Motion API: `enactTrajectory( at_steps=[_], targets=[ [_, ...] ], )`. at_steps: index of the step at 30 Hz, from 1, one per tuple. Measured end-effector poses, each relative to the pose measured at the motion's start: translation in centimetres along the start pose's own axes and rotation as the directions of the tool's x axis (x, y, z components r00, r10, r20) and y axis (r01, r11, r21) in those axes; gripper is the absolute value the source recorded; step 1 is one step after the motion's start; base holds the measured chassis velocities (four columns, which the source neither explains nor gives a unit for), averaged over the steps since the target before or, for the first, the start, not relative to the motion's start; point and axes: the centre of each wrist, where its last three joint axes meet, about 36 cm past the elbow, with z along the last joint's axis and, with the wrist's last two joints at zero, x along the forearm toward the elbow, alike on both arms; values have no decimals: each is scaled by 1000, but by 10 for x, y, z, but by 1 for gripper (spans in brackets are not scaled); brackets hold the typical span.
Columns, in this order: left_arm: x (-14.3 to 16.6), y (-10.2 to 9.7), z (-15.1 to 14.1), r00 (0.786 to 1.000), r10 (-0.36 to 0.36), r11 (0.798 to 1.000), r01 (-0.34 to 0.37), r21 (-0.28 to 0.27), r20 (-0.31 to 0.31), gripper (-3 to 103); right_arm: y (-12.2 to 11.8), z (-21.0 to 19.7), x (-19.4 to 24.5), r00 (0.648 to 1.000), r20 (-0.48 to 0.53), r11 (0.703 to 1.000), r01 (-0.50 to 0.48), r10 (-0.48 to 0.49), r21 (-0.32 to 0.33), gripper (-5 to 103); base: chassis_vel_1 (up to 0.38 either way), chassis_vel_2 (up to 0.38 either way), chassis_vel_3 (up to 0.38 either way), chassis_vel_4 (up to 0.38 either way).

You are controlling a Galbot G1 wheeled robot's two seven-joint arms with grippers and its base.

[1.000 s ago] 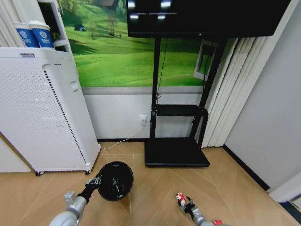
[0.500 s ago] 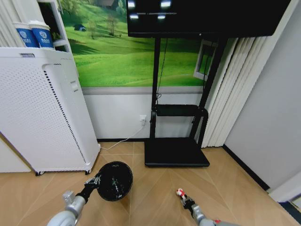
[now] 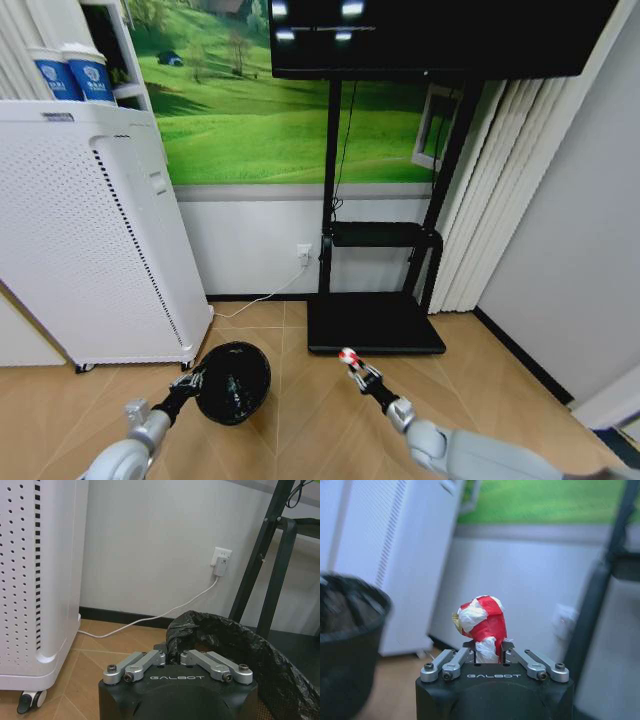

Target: Pick up the trash bin and place the garbage on the floor into it.

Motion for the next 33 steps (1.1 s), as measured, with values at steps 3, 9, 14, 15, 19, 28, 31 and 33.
enactTrajectory(
  at_steps=[3, 9, 14, 15, 19, 28, 31, 33],
  targets=[
    [-3, -1, -1, 1000, 3, 1000, -3, 2, 1, 7, 10, -24, -34, 991, 93, 995, 96, -98, 23, 23, 0, 0, 0, 0],
    [-2, -1, 0, 1000, 1, 1000, -1, 4, -3, 7, 34, -44, -83, 961, 167, 975, 215, -221, 54, 23, 0, 0, 0, 0],
    [-1, -3, 3, 1000, -4, 1000, 4, 15, -1, 7, 85, -52, -139, 908, 209, 932, 353, -362, 82, 23, 0, 0, 0, 0],
    [-1, -3, 2, 1000, -5, 1000, 5, 17, 1, 7, 107, -56, -151, 890, 224, 918, 390, -396, 73, 23, 0, 0, 0, 0],
    [-1, -5, 0, 1000, -1, 1000, 1, 23, 8, 7, 146, -61, -166, 864, 236, 894, 444, -445, 61, 23, 0, 0, 0, 0],
    [0, -14, -3, 1000, 23, 999, -23, 40, 20, 7, 183, -54, -187, 869, 194, 890, 452, -455, 62, 31, 0, 0, 0, 0],
    [2, -16, -3, 999, 28, 999, -29, 41, 18, 7, 182, -51, -187, 880, 180, 897, 438, -440, 51, 41, 0, 0, 0, 0],
    [2, -17, -2, 999, 29, 999, -30, 40, 18, 7, 180, -50, -186, 886, 172, 901, 431, -432, 43, 47, 0, 0, 0, 0]
  ],
)
